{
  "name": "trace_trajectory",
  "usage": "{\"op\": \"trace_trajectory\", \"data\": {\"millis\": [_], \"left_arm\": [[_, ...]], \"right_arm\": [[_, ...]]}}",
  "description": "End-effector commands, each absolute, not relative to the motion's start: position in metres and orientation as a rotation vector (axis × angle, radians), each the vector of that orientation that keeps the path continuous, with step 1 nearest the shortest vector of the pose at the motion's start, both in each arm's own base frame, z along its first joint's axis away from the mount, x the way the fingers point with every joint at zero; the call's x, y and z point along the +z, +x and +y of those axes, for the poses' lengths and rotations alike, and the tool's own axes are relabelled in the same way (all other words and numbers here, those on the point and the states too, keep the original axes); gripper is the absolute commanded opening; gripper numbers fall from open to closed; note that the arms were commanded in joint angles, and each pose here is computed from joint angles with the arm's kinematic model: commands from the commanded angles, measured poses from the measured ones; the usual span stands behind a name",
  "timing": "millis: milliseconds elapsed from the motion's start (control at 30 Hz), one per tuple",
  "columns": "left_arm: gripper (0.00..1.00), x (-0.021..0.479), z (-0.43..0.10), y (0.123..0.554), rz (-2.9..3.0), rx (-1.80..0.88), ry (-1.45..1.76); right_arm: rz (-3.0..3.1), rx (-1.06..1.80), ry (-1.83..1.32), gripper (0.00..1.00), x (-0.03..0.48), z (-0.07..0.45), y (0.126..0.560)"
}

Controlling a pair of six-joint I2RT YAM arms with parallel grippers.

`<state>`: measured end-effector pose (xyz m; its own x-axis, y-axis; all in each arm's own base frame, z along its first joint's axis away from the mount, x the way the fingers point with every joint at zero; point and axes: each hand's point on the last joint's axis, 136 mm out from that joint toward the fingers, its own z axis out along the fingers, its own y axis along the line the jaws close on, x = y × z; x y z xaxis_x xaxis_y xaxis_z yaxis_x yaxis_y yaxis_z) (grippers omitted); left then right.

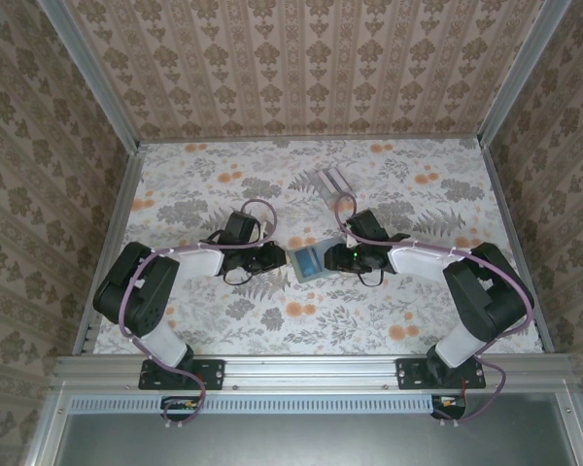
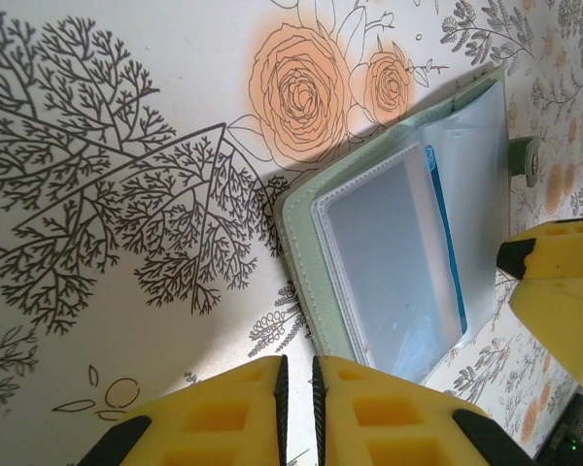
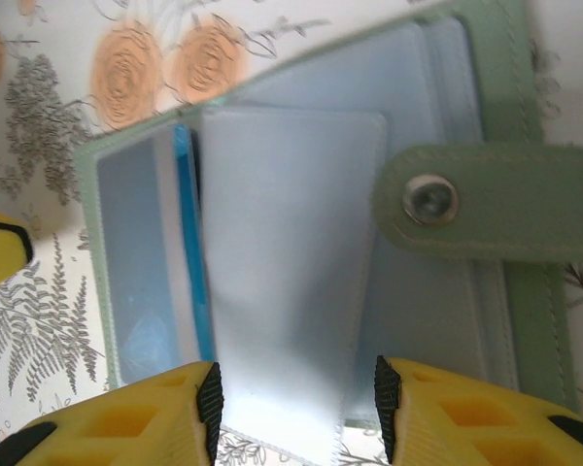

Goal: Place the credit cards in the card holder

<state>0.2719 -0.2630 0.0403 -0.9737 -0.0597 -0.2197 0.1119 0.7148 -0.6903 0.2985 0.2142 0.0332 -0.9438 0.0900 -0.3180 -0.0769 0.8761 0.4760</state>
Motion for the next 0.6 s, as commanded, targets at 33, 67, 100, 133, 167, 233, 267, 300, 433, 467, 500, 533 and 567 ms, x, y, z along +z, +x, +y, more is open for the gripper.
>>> {"op": "trace_trajectory", "data": {"millis": [33, 67, 100, 133, 167, 233, 267, 300, 433, 467, 500, 533, 567], "left_arm": [[0.18, 0.046, -0.259, 0.272, 2.684, -1.076, 0.077], [0.17, 0.047, -0.260, 0.272, 2.682, -1.074, 0.083], [0.18, 0.048, -0.261, 0.273, 2.680, -1.079, 0.085], [0.18, 0.049, -0.262, 0.274, 2.679, -1.086, 0.086], [0.18, 0.050, -0.263, 0.274, 2.677, -1.091, 0.091], [0.17, 0.052, -0.264, 0.275, 2.671, -1.090, 0.096], [0.18, 0.051, -0.264, 0.275, 2.673, -1.085, 0.095], [0.18, 0.052, -0.264, 0.276, 2.671, -1.085, 0.095], [0.18, 0.053, -0.265, 0.277, 2.668, -1.085, 0.104], [0.18, 0.053, -0.264, 0.278, 2.666, -1.082, 0.102], [0.18, 0.053, -0.264, 0.278, 2.663, -1.081, 0.102], [0.18, 0.053, -0.264, 0.278, 2.665, -1.081, 0.101], [0.18, 0.054, -0.265, 0.279, 2.662, -1.084, 0.103]], "right_arm": [[2.733, 0.783, 0.099, 0.49, 0.030, 0.214, 0.288], [2.734, 0.798, 0.112, 0.49, 0.030, 0.215, 0.288], [2.735, 0.817, 0.120, 0.49, 0.029, 0.217, 0.287], [2.731, 0.840, 0.126, 0.48, 0.029, 0.219, 0.286], [2.721, 0.864, 0.131, 0.47, 0.030, 0.222, 0.287], [2.708, 0.899, 0.125, 0.40, 0.033, 0.226, 0.288], [2.704, 0.907, 0.121, 0.37, 0.034, 0.228, 0.289], [2.699, 0.913, 0.118, 0.33, 0.036, 0.229, 0.291], [2.673, 0.931, 0.107, 0.19, 0.044, 0.231, 0.296], [2.674, 0.927, 0.098, 0.18, 0.046, 0.231, 0.296], [2.671, 0.917, 0.086, 0.17, 0.049, 0.231, 0.298], [2.672, 0.906, 0.082, 0.16, 0.050, 0.230, 0.298], [2.665, 0.898, 0.079, 0.14, 0.053, 0.229, 0.300]]}}
